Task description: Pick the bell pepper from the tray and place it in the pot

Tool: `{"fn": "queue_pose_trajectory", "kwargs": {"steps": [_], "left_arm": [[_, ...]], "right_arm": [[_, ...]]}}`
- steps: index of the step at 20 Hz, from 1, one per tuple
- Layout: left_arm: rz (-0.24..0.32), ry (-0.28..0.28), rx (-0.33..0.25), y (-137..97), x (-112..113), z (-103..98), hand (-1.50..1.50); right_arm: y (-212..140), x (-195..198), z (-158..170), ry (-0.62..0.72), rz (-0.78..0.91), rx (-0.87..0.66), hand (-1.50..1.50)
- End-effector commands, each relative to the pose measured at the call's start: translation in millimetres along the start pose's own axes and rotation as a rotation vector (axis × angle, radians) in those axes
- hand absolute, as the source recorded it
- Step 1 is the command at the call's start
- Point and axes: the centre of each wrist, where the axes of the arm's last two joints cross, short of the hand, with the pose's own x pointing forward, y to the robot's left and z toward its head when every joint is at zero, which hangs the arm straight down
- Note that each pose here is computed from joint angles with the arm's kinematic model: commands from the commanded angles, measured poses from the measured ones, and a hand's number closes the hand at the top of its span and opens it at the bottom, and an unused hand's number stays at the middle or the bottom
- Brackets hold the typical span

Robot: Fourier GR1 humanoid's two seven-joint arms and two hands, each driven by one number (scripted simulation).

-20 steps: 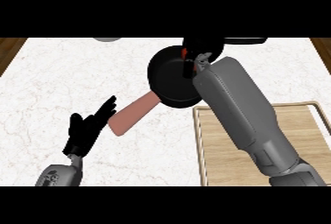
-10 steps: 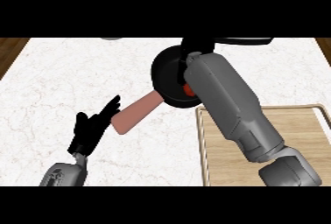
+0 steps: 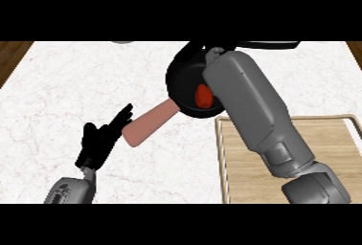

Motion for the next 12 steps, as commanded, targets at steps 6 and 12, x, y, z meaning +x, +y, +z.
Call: {"fn": "queue_pose_trajectory", "kwargs": {"steps": [6,12], "left_arm": [[0.011,0.025,0.034,12.7,-8.7,6.8,0.0],[0.011,0.049,0.059,17.2,-16.8,13.5,0.0]], "right_arm": [[-19.0,-11.1,-4.6,-0.007,-0.408,-0.376,-1.5],[-53.6,-49.6,-4.4,-0.07,-0.532,-0.405,-1.5]]}}
